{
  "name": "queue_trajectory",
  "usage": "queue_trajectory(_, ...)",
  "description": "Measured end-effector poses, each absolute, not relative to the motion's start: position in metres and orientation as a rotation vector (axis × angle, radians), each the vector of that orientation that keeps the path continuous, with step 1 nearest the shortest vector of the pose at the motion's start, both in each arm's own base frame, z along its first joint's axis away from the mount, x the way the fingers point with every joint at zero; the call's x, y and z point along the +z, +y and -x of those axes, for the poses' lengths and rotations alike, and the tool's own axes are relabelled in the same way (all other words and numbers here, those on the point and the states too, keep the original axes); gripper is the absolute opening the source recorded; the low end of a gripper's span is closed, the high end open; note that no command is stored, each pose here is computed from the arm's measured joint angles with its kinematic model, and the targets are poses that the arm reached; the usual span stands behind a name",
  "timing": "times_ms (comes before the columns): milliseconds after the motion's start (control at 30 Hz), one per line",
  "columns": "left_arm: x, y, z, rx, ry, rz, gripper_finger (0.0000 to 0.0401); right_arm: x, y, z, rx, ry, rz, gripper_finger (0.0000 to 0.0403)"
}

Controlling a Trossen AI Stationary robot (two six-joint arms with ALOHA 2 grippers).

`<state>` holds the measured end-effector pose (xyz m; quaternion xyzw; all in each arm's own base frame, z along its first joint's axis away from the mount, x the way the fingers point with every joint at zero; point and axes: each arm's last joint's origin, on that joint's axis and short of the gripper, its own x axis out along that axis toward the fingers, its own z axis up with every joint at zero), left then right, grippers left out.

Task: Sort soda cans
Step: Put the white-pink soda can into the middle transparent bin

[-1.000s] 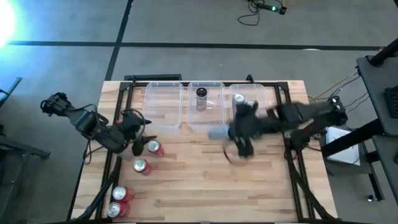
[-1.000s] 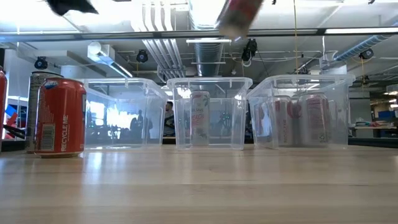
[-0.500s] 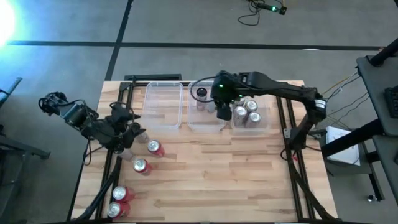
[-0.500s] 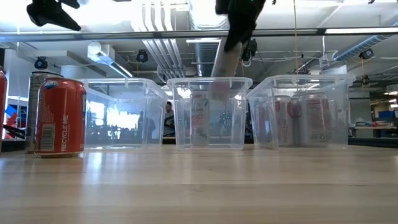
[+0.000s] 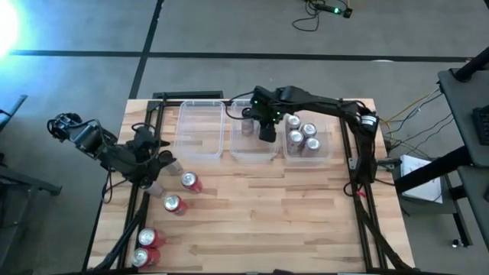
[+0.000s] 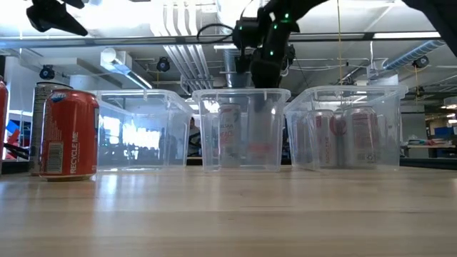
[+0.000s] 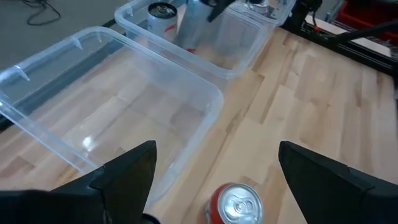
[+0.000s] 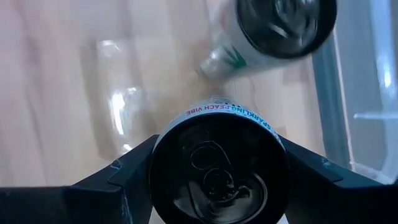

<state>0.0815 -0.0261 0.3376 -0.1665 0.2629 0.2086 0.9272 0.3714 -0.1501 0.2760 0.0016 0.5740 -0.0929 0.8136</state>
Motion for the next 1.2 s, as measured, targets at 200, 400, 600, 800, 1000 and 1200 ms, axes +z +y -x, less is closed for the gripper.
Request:
queue_trajectory(200, 0.338, -0.025, -0.078, 0.402, 0.545, 0.358, 0.0322, 0.259, -0.164, -0.374, -0.196, 1.261, -0.05, 0.0257)
queue_trajectory(400, 0.338, -0.025, -0.077, 0.379, 0.564, 0.338, 0.0322, 0.256, -0.167, -0.376, -0.202, 1.252, -0.055, 0.0258)
queue_trajectory(600, 0.337, -0.024, -0.076, 0.38, 0.578, 0.329, 0.0322, 0.256, -0.168, -0.376, -0.204, 1.246, -0.053, 0.0277)
queue_trajectory(800, 0.335, -0.024, -0.074, 0.379, 0.603, 0.343, 0.0322, 0.258, -0.167, -0.375, -0.207, 1.241, -0.052, 0.0323)
queue_trajectory(1000, 0.335, -0.022, -0.071, 0.382, 0.601, 0.351, 0.0322, 0.273, -0.163, -0.37, -0.232, 1.206, -0.052, 0.0352)
queue_trajectory(1200, 0.332, -0.02, -0.065, 0.349, 0.671, 0.375, 0.0322, 0.309, -0.145, -0.359, -0.253, 1.11, -0.056, 0.0346)
